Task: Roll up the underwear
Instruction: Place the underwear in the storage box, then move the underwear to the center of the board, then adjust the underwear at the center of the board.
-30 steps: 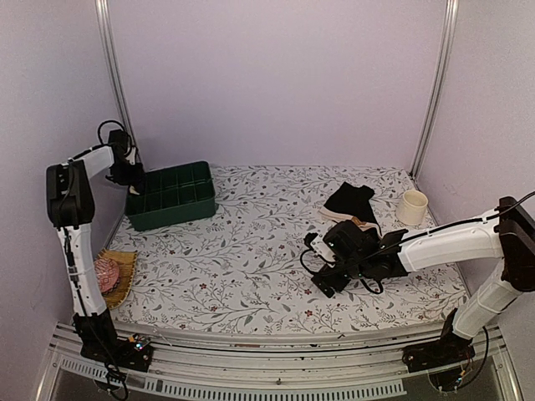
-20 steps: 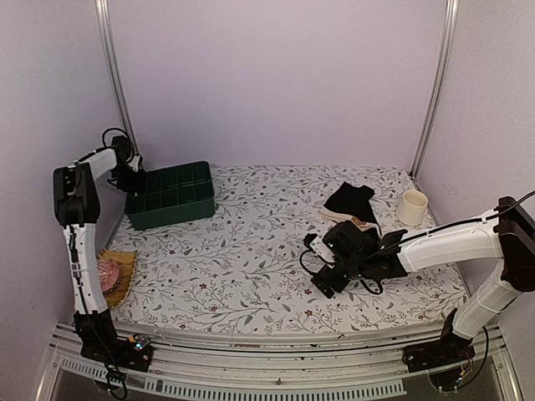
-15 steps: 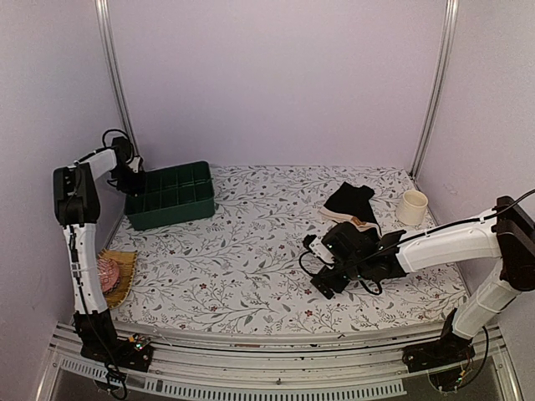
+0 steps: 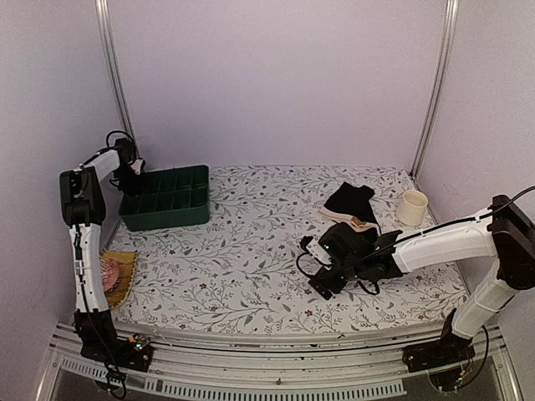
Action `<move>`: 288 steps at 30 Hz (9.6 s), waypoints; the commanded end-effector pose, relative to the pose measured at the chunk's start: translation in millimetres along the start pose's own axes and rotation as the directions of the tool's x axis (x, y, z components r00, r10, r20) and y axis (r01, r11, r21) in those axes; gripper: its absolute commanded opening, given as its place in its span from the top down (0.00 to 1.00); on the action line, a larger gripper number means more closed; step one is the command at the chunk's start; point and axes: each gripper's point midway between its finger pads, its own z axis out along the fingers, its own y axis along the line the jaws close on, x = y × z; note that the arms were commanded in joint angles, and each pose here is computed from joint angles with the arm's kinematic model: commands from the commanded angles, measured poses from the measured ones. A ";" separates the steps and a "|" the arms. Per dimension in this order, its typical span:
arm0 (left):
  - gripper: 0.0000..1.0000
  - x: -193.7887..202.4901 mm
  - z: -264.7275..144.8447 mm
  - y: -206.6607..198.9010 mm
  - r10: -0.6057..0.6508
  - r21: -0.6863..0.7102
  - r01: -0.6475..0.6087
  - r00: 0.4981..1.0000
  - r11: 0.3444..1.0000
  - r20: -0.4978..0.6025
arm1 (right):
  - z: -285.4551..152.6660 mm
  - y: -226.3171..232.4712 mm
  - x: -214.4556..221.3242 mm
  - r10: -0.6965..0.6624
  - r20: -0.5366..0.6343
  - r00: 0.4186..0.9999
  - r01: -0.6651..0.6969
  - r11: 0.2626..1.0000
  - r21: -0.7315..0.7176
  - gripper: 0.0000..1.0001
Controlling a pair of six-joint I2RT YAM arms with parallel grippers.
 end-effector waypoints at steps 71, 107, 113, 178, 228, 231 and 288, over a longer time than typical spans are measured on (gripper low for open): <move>0.02 -16.5 -213.5 -172.1 0.460 0.015 -0.523 0.763 0.852 0.454 | -73.1 -127.8 -36.1 0.423 0.279 0.862 -0.482 0.855 0.191 0.01; 0.02 89.0 -47.2 -280.7 0.462 0.280 -0.500 0.865 0.819 0.194 | 46.7 -181.9 74.9 0.729 -0.033 0.684 -0.694 0.664 0.278 0.01; 0.02 101.4 -51.4 -295.1 0.447 0.373 -0.487 0.873 0.790 0.193 | 50.0 -192.4 77.3 0.734 -0.036 0.678 -0.681 0.646 0.343 0.06; 0.05 135.5 -68.1 -505.7 0.574 0.765 -0.556 0.758 0.324 0.308 | -14.8 -102.6 -54.1 0.516 0.169 0.839 -0.536 0.839 0.097 0.03; 1.00 102.1 -177.3 -512.2 0.658 0.423 -0.880 0.451 0.216 0.603 | -56.4 -106.8 -95.0 0.229 0.320 0.919 -0.263 0.963 0.066 0.03; 1.00 112.8 -188.2 -504.6 0.692 0.355 -0.916 0.379 0.187 0.615 | -64.4 -98.1 -113.3 0.102 0.383 0.918 -0.127 0.991 0.041 0.01; 0.28 295.4 -169.9 -459.2 0.711 -0.404 -0.905 -0.373 -0.136 0.596 | -133.5 -87.1 -129.2 0.065 0.680 0.730 0.077 0.981 -0.176 0.14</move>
